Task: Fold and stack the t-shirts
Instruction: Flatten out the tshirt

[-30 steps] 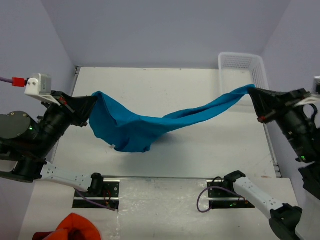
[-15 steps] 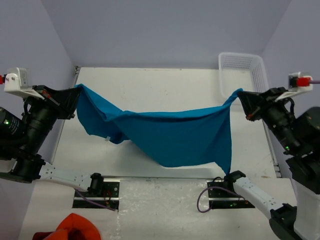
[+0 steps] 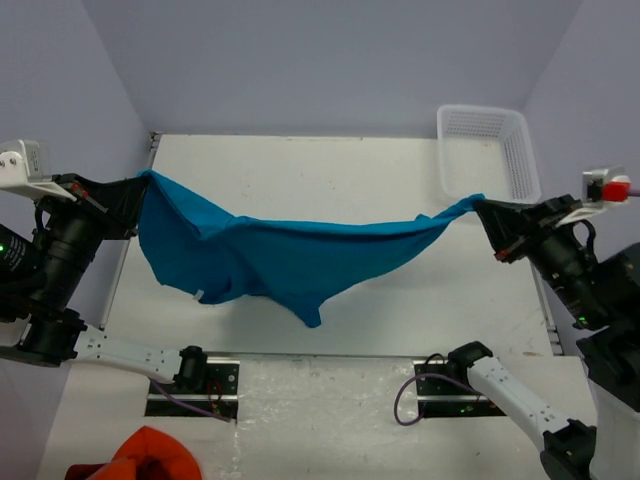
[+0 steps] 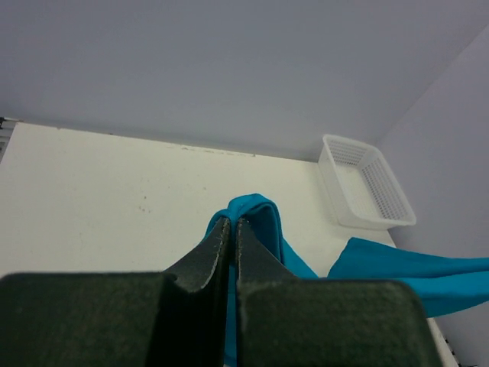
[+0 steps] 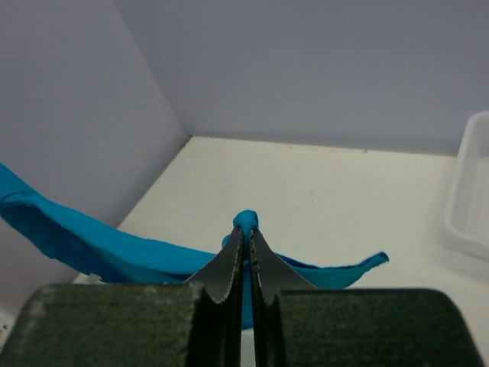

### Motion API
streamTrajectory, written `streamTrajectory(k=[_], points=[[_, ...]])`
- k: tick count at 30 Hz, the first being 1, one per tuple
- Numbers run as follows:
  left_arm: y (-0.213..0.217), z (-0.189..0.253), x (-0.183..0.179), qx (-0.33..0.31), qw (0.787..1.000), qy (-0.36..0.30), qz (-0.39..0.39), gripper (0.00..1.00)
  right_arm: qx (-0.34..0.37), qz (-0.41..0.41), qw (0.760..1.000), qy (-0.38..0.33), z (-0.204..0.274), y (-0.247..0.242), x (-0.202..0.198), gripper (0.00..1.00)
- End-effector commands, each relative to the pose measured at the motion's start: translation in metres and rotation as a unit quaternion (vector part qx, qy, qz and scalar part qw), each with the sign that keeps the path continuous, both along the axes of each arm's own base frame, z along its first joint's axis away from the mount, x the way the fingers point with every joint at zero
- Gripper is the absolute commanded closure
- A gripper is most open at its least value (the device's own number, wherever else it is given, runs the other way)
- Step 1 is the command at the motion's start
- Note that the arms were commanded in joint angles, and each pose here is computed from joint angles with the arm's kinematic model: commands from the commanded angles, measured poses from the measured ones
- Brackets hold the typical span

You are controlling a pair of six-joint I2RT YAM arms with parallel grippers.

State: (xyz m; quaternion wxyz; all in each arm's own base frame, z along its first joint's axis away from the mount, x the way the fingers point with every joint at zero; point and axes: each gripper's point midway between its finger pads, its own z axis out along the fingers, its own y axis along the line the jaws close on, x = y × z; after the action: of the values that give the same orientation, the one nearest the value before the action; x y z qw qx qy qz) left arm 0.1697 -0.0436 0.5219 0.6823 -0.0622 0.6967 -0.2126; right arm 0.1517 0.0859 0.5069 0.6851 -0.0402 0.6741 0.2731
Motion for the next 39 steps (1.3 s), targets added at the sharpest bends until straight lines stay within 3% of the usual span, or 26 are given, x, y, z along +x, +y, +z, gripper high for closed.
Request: streamTrajectory(k=[1, 6, 8, 9, 10, 11, 13, 15, 16, 19, 24, 28, 31, 34, 39], points=[[0.004, 0.000, 0.001, 0.006, 1.000, 0.001, 0.016, 1.00, -0.017, 0.015, 0.997, 0.071, -0.045, 0.022, 0.037, 1.00], [0.011, -0.004, 0.003, 0.013, 0.999, 0.003, 0.030, 1.00, -0.028, 0.010, 0.993, 0.114, -0.075, 0.036, 0.074, 0.91], [0.016, -0.002, 0.004, 0.007, 0.999, 0.006, 0.040, 1.00, -0.039, -0.004, 0.992, 0.117, -0.077, 0.039, 0.096, 0.83], [0.017, -0.005, 0.004, 0.030, 0.998, 0.005, 0.051, 1.00, -0.054, -0.013, 0.989, 0.135, -0.089, 0.047, 0.125, 0.54], [0.023, 0.000, 0.005, -0.007, 0.998, 0.013, 0.055, 1.00, -0.074, -0.021, 0.986, 0.148, -0.097, 0.049, 0.142, 0.39], [0.022, -0.008, 0.004, 0.047, 0.997, 0.009, 0.060, 1.00, -0.078, -0.051, 0.986, 0.140, -0.081, 0.044, 0.157, 0.22], [0.037, -0.022, 0.004, 0.069, 0.994, 0.040, 0.073, 1.00, -0.112, -0.078, 0.973, 0.188, -0.107, 0.046, 0.191, 0.15], [0.029, -0.024, 0.002, 0.017, 0.997, 0.055, 0.042, 1.00, -0.116, -0.099, 0.971, 0.182, -0.099, 0.042, 0.201, 0.01], [0.029, -0.029, 0.002, 0.048, 0.996, 0.052, 0.049, 1.00, -0.120, -0.096, 0.972, 0.179, -0.101, 0.042, 0.201, 0.01], [0.028, -0.027, 0.002, 0.022, 0.997, 0.056, 0.051, 1.00, -0.121, -0.069, 0.972, 0.192, -0.122, 0.050, 0.195, 0.01], [0.003, -0.031, -0.003, 0.034, 0.998, 0.052, 0.025, 1.00, -0.138, -0.008, 0.958, 0.250, -0.217, 0.076, 0.186, 0.03], [-0.004, -0.036, -0.005, 0.036, 0.998, 0.051, 0.018, 1.00, -0.151, 0.090, 0.941, 0.291, -0.277, 0.121, 0.171, 0.24], [-0.007, -0.056, -0.006, 0.030, 0.998, 0.054, 0.015, 1.00, -0.176, 0.147, 0.916, 0.328, -0.322, 0.171, 0.154, 0.27], [-0.023, -0.077, -0.010, 0.026, 0.998, 0.055, 0.002, 1.00, -0.177, 0.167, 0.904, 0.352, -0.345, 0.192, 0.143, 0.30], [-0.032, -0.101, -0.014, 0.006, 0.998, 0.063, -0.009, 1.00, -0.168, 0.216, 0.877, 0.394, -0.393, 0.221, 0.136, 0.53]])
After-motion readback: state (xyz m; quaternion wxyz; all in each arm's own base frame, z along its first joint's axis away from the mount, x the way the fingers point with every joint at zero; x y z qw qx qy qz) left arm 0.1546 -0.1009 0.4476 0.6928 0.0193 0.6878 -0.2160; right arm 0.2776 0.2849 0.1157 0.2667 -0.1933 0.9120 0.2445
